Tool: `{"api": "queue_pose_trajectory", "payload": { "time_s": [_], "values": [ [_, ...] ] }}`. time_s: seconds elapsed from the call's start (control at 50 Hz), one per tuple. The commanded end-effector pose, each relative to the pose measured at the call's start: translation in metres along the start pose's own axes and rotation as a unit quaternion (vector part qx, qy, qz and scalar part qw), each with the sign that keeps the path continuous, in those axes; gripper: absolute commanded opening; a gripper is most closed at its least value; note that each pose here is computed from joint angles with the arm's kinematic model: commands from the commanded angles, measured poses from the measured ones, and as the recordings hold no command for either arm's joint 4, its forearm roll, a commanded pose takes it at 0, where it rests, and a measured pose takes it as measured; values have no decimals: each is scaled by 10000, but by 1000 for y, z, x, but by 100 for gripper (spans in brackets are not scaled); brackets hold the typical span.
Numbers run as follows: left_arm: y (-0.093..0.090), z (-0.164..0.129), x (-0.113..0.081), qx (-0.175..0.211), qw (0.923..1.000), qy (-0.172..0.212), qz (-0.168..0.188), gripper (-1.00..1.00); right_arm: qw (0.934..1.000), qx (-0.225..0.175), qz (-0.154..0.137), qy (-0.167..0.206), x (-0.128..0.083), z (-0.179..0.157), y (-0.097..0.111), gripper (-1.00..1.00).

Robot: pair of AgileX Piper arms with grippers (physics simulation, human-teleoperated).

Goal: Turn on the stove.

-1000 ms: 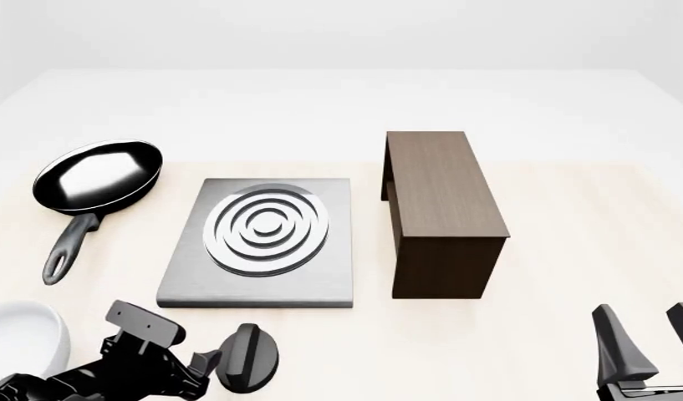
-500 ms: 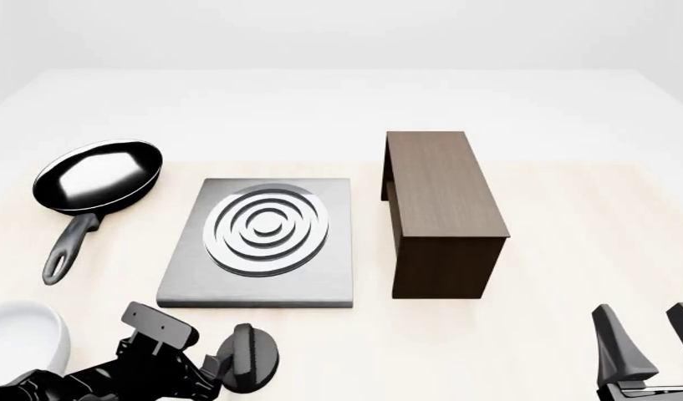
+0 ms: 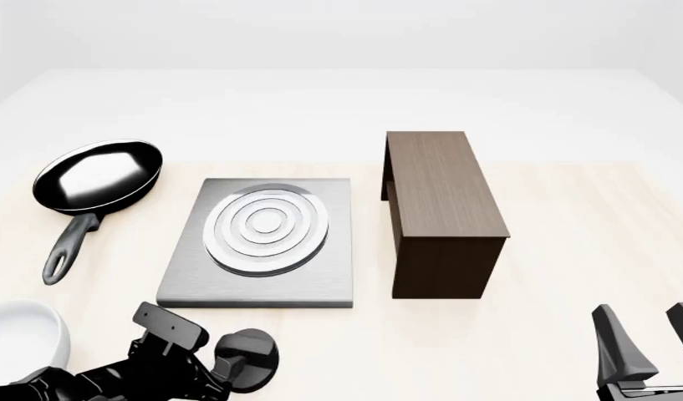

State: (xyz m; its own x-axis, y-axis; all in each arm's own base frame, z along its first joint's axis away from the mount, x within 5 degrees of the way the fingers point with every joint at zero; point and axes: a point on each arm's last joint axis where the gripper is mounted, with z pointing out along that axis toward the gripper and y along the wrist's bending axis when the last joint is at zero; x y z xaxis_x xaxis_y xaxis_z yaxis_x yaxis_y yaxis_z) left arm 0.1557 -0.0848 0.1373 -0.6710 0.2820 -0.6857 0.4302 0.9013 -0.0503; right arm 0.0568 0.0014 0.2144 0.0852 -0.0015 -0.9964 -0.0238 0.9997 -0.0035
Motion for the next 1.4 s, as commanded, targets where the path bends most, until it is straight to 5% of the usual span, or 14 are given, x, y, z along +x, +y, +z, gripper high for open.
{"api": "queue_pose_trajectory", "payload": {
  "time_s": [0.02, 0.32, 0.62, 1.4],
  "values": [
    [2, -15, -3, -49, 9999, -79, 84, 100, 10000, 0, -2, 0, 0, 0, 0, 100],
    [2, -39, -7, -44, 9997, -208, 97, 100, 10000, -1, 0, 0, 0, 0, 0, 100],
    [3, -91, -42, -109, 9957, -911, 152, 100, 10000, 0, 1, 1, 0, 0, 0, 100],
    [36, -151, -85, -1192, 9761, -1765, -422, 100, 10000, 0, 1, 0, 0, 0, 0, 100]
  ]
}}
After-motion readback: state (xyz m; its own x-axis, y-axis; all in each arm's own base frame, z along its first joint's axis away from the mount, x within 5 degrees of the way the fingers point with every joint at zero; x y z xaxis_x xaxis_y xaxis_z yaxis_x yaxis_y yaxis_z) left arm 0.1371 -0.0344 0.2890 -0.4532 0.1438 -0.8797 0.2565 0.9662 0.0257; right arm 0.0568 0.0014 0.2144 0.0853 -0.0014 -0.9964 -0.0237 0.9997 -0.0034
